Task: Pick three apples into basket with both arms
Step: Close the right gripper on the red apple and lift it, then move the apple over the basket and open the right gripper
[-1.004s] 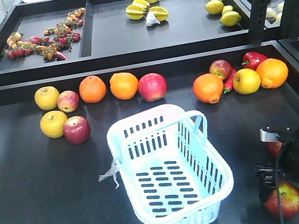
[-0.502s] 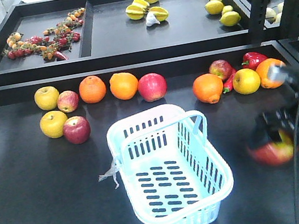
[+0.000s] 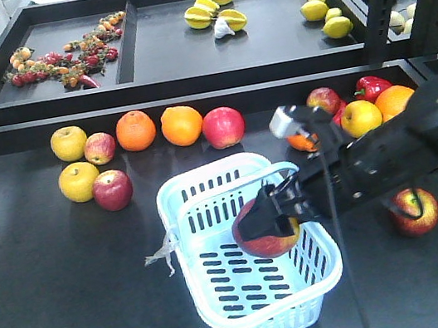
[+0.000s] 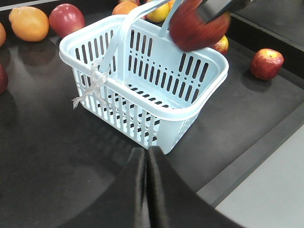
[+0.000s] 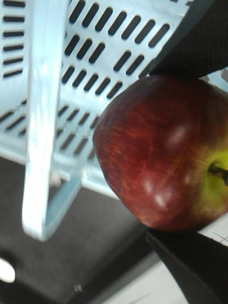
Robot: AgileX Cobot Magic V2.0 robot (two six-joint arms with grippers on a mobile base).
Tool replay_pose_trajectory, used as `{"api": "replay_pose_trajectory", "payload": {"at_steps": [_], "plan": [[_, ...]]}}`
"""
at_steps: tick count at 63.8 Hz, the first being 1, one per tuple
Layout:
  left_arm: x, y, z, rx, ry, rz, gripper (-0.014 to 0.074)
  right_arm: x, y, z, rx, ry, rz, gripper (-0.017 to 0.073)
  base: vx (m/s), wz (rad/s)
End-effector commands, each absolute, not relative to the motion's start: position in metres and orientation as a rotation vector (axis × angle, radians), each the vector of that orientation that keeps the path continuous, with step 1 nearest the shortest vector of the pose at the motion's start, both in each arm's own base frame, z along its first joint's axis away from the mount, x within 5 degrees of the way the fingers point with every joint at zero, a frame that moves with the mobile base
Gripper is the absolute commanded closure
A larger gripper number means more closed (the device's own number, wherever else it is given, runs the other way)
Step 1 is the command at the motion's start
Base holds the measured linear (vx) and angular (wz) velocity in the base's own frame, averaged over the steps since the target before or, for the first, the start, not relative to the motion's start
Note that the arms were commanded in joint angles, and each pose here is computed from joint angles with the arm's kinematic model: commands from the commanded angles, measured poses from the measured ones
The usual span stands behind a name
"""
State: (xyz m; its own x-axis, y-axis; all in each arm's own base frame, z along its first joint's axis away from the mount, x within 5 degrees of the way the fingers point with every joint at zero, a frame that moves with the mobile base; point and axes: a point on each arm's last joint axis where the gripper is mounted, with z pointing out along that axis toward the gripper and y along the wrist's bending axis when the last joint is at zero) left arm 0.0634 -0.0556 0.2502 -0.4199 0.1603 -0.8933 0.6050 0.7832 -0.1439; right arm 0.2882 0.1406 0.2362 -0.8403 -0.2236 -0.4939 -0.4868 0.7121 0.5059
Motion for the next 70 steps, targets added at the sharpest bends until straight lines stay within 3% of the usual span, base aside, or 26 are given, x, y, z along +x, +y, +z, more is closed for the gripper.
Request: {"api": "replay_pose_trajectory", "payload": {"at_steps": [1,10,19,25,40,47,60,70], "plan": [[0.067,-0.056,0.263,0.516,1.907,-0.579,0.0601,0.301,0.145,0.235,-0.503,2.481,0.912,0.0564,0.0,0.0],[0.067,-0.056,0.263,0.516,1.907,-0.579,0.0601,0.312,0.147,0.215,-0.547,2.527,0.885,0.0552,0.0,0.0],[0.067,-0.056,0.263,0.516,1.907,-0.579,0.0601,0.318,0.148,0.21,-0.567,2.537,0.868,0.0475,0.0,0.0],[0.067,-0.056,0.263,0.516,1.907,-0.579,0.0601,0.32,0.149,0.211,-0.574,2.535,0.87,0.0369,0.0,0.0],[0.067,-0.056,0.263,0.516,1.907,-0.579,0.0601,0.319,0.15,0.212,-0.596,2.533,0.877,-0.0038,0.0,0.0],[0.067,-0.056,0.263,0.516,1.907,-0.579,0.0601,0.319,0.15,0.212,-0.603,2.53,0.875,-0.0149,0.0,0.0],[0.067,-0.056,0.263,0.516,1.907,-0.579,0.0601,0.319,0.15,0.212,-0.613,2.525,0.871,-0.0158,0.0,0.0],[0.067,-0.056,0.263,0.516,1.907,-0.579,0.0601,0.315,0.15,0.217,-0.639,2.529,0.91,-0.0063,0.0,0.0]]}}
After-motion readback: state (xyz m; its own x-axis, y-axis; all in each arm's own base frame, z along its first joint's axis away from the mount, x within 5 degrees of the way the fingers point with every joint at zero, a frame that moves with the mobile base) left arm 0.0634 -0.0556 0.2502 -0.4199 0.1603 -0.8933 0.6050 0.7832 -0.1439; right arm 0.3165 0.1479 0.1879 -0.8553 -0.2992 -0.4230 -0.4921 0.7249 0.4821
